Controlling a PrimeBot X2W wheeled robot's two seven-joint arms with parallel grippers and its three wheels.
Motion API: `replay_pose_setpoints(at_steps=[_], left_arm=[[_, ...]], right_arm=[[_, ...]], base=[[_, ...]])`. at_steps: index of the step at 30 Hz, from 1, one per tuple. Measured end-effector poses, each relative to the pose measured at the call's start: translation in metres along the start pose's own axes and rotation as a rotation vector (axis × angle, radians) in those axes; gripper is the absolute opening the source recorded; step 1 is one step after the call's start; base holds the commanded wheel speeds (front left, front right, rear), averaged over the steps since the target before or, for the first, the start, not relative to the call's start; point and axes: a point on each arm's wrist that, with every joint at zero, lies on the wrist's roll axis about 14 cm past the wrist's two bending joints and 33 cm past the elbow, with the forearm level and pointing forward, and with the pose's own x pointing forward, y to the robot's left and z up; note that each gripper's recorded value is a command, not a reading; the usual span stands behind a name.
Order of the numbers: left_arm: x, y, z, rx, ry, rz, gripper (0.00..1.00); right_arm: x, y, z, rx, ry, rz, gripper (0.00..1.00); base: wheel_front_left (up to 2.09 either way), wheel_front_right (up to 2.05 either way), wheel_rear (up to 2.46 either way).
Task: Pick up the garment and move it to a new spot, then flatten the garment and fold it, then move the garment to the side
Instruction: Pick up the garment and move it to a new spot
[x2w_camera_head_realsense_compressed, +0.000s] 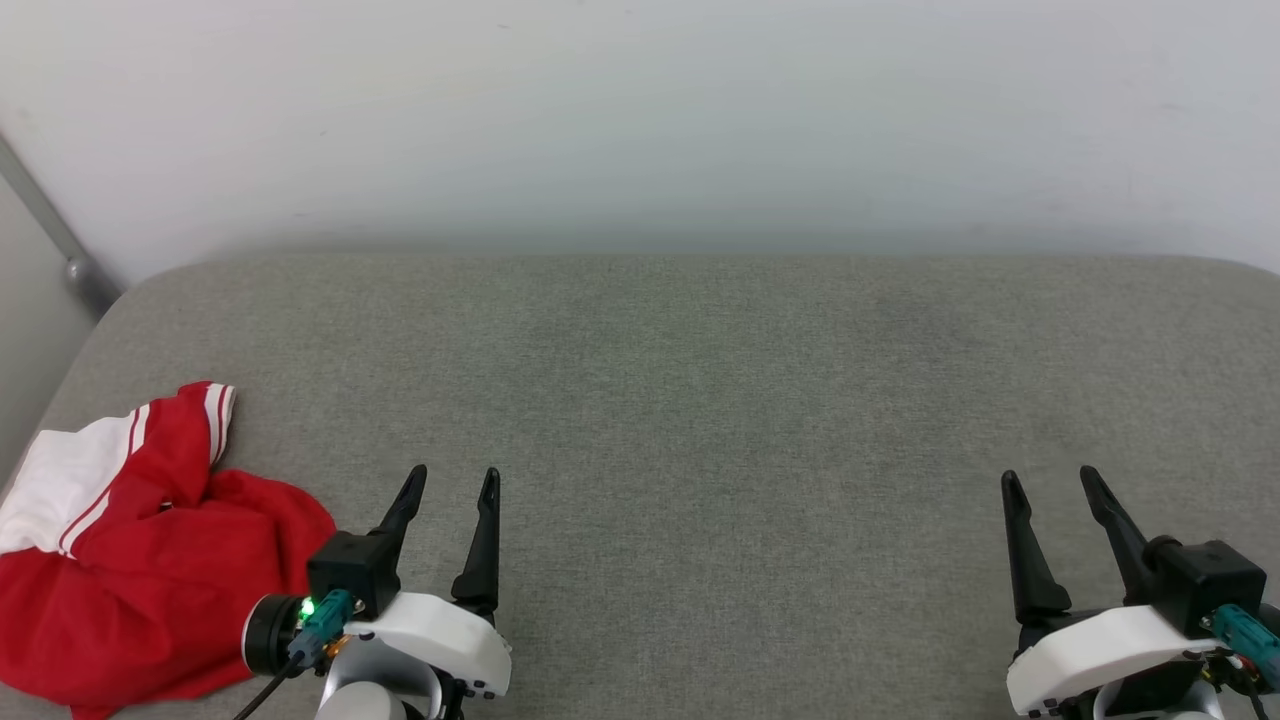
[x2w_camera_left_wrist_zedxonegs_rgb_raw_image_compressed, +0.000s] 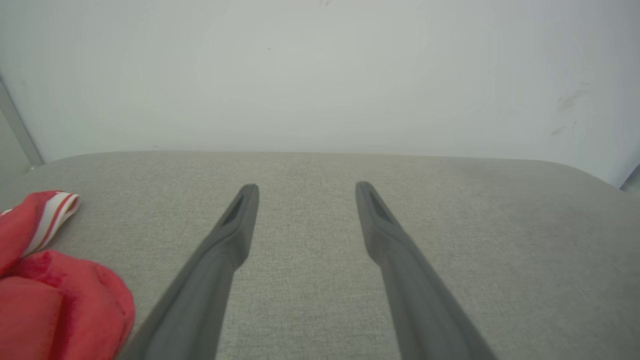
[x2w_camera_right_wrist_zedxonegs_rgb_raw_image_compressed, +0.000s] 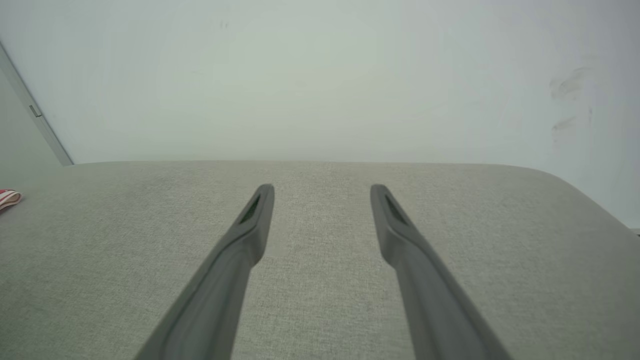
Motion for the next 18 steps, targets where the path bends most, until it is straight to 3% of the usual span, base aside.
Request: replay_pose_setpoints(at_steps=[8, 18], left_arm=[[-0.004, 0.019, 0.009, 0.016, -0.022, 0.058, 1.0], [-0.041, 0.082, 0.026, 0.061, -0.06, 0.248, 1.0]], right_arm=[[0.011, 0.027, 0.008, -0.005, -0.023, 0.081, 1.0], [0.031, 0.089, 0.008, -0.004, -0.015, 0.264, 1.0]], base=[[0.0, 0.0, 0.0], [0.0, 0.0, 0.0]])
